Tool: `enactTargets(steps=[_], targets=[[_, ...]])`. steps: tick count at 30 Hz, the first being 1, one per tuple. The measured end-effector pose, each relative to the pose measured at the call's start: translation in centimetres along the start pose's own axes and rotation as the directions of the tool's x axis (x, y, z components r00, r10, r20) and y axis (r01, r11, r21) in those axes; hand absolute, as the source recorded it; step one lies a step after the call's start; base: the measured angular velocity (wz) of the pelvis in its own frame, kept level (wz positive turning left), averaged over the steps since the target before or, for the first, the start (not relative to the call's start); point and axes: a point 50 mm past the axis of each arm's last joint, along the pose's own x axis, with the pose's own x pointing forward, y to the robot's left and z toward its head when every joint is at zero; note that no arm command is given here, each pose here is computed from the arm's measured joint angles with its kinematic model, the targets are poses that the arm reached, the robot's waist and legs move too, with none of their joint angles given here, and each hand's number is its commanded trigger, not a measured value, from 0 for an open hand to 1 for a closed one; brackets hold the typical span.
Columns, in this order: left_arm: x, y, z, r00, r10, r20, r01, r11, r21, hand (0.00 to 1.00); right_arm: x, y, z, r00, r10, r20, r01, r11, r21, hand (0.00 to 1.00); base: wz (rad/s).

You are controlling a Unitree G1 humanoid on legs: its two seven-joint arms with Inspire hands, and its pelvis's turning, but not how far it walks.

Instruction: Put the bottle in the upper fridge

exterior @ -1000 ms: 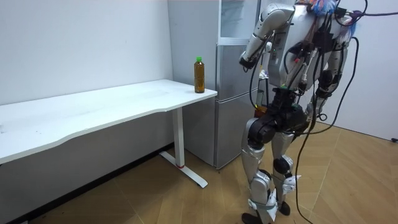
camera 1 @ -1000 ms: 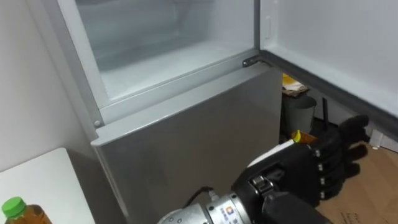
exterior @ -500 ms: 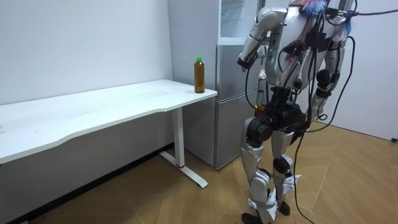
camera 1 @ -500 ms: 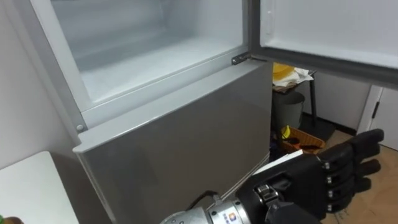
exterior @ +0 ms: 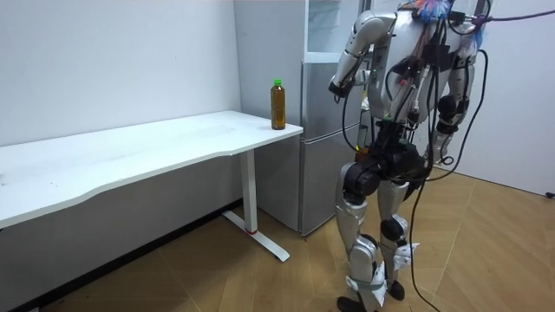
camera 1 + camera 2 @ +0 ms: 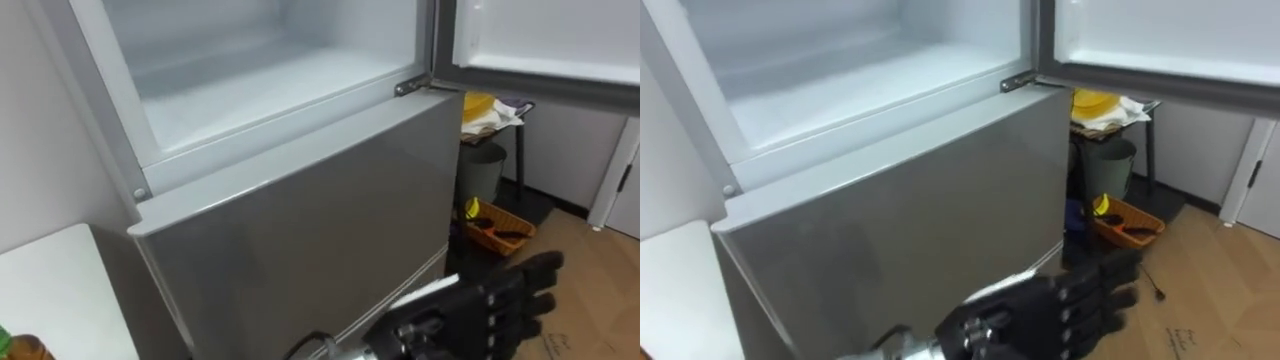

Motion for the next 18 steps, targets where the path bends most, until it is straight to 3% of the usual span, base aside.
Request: enactTargets(steps=[2, 4, 5, 7, 8, 10, 11, 13, 16, 18], targets=[[-2.3, 1.1, -3.7, 0.986, 0.108, -0.128, -0.109, 0.994, 0.002, 0.0, 0.0, 0.2, -0.2, 1.0, -0.001, 0.003, 0.001, 1.0, -0.009, 0.0, 0.31], [-6.2, 2.2, -8.4, 0.918, 0.252, -0.307, -0.256, 0.966, 0.028, 0.0, 0.0, 0.4, -1.1, 1.0, -0.007, 0.004, 0.007, 1.0, -0.002, 0.0, 0.38], [-7.2, 2.4, -9.4, 0.894, 0.29, -0.341, -0.295, 0.955, 0.038, 0.0, 0.0, 0.4, -1.3, 1.0, -0.009, 0.006, 0.009, 1.0, -0.003, 0.0, 0.29], [-11.8, 3.0, -13.6, 0.76, 0.445, -0.474, -0.464, 0.882, 0.084, 0.0, -0.2, 0.3, -2.3, 1.0, -0.015, 0.001, 0.015, 1.0, -0.001, 0.0, 0.35], [-13.1, 3.0, -14.6, 0.72, 0.477, -0.504, -0.501, 0.86, 0.1, 0.0, -0.2, 0.3, -2.4, 1.0, -0.016, 0.003, 0.016, 1.0, -0.004, 0.0, 0.41], [-18.1, 2.5, -18.4, 0.534, 0.578, -0.616, -0.64, 0.753, 0.151, 0.0, -0.4, 0.0, -2.8, 1.0, -0.024, 0.016, 0.024, 1.0, -0.016, 0.0, 0.31], [-19.3, 2.2, -19.2, 0.484, 0.594, -0.643, -0.669, 0.725, 0.166, 0.0, -0.4, 0.0, -2.8, 1.0, -0.025, 0.019, 0.026, 0.999, -0.03, 0.0, 0.33], [-24.0, 0.6, -21.7, 0.29, 0.642, -0.71, -0.773, 0.594, 0.221, 0.0, -0.5, -0.2, -3.0, 0.999, -0.03, 0.023, 0.032, 0.998, -0.057, 0.0, 0.25], [-27.8, -1.2, -23.3, 0.109, 0.671, -0.733, -0.854, 0.441, 0.277, 0.0, -0.5, -0.2, -2.9, 0.999, -0.02, 0.039, 0.022, 0.998, -0.062, 0.0, 0.26], [-28.7, -2.0, -23.8, 0.04, 0.679, -0.733, -0.879, 0.374, 0.298, 0.0, -0.6, -0.2, -3.0, 0.999, -0.01, 0.042, 0.012, 0.998, -0.062, 0.0, 0.19]])
